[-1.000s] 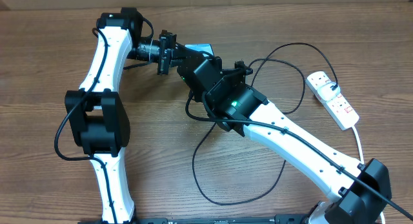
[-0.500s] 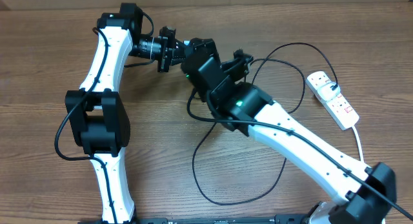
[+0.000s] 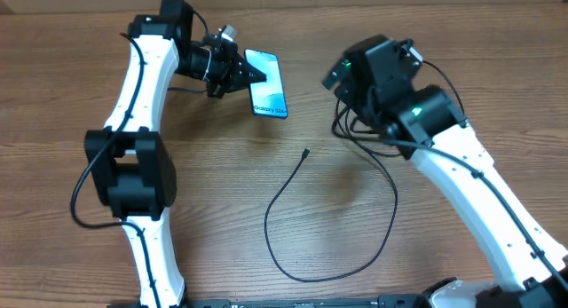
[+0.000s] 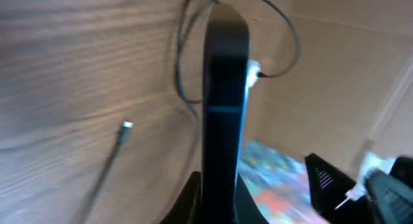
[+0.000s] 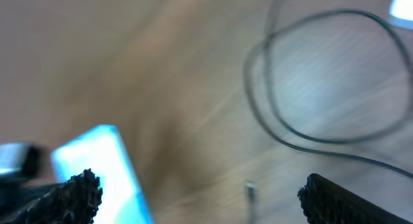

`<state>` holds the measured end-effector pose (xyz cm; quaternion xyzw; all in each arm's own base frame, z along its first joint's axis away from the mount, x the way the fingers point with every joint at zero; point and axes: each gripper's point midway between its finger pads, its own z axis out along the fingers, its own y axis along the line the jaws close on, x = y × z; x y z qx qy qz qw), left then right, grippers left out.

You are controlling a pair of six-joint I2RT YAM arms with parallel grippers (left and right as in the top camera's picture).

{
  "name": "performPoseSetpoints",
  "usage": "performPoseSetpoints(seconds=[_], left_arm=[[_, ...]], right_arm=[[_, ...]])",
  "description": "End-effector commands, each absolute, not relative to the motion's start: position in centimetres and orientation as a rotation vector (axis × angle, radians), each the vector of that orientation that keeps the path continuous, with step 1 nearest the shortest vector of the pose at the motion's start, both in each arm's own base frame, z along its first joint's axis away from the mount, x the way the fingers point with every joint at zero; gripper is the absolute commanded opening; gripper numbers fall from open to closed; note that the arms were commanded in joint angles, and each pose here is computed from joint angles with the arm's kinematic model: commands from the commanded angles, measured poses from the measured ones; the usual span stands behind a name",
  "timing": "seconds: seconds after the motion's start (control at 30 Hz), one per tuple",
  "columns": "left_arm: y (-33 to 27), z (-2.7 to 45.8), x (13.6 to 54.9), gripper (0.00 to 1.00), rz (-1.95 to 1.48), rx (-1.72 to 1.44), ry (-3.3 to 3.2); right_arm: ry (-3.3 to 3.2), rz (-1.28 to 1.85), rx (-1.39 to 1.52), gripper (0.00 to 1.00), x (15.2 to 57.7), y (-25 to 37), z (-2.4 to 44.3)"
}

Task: Plug charger to phone and switch on socket
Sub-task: 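Release the right gripper and hold the phone upright with the left, then move the right gripper over the black cable's USB-C plug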

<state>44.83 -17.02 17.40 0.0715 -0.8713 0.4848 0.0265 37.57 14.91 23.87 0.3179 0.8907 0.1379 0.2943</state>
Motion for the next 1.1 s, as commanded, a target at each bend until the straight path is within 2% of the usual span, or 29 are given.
performPoseSetpoints(seconds=[0.0, 0.17, 0.3, 0.4, 0.53, 0.63, 0.73, 0.8, 0.87, 0.93, 1.07], left_arm=[[-15.3, 22.6, 44.4, 0.04, 1.416, 0.084, -2.969], [-12.7, 23.6, 44.7, 0.04, 1.252, 0.117, -3.149], [-10.2, 22.9, 44.9, 0.04, 1.041, 0.274, -3.232], [-9.7, 22.6, 44.6, 0.04, 1.017, 0.326, -3.211], [-9.7, 22.6, 44.6, 0.04, 1.008, 0.205, -3.248], [-9.9, 22.5, 44.5, 0.04, 0.997, 0.069, -3.277], [-9.9, 22.4, 44.2, 0.04, 0.987, 0.006, -3.282], [-9.8, 22.3, 44.1, 0.04, 0.970, -0.012, -3.286], [-8.5, 21.8, 44.4, 0.04, 0.875, 0.067, -3.313], [-7.2, 21.4, 44.6, 0.04, 0.795, 0.194, -3.322], [-6.3, 21.4, 44.8, 0.04, 0.784, 0.273, -3.319]], right_arm=[[2.512, 0.386, 0.800, 1.00, 36.8, 15.2, 21.9], [2.631, 0.299, 0.802, 1.00, 34.9, 14.9, 18.5], [2.775, 0.329, 0.734, 1.00, 33.6, 16.6, 15.0], [2.886, 0.335, 0.662, 0.98, 32.7, 18.0, 12.4], [3.053, 0.392, 0.452, 0.91, 31.3, 20.4, 9.4], [3.136, 0.407, 0.418, 0.90, 30.6, 21.2, 7.4], [3.125, 0.413, 0.510, 0.91, 31.2, 21.6, 6.6], [3.103, 0.447, 0.568, 0.94, 31.6, 22.0, 6.7], [3.089, 0.461, 0.553, 0.94, 31.9, 22.3, 6.7], [3.076, 0.468, 0.576, 0.92, 32.2, 22.5, 6.7], [3.077, 0.451, 0.658, 0.80, 32.0, 22.7, 6.2]])
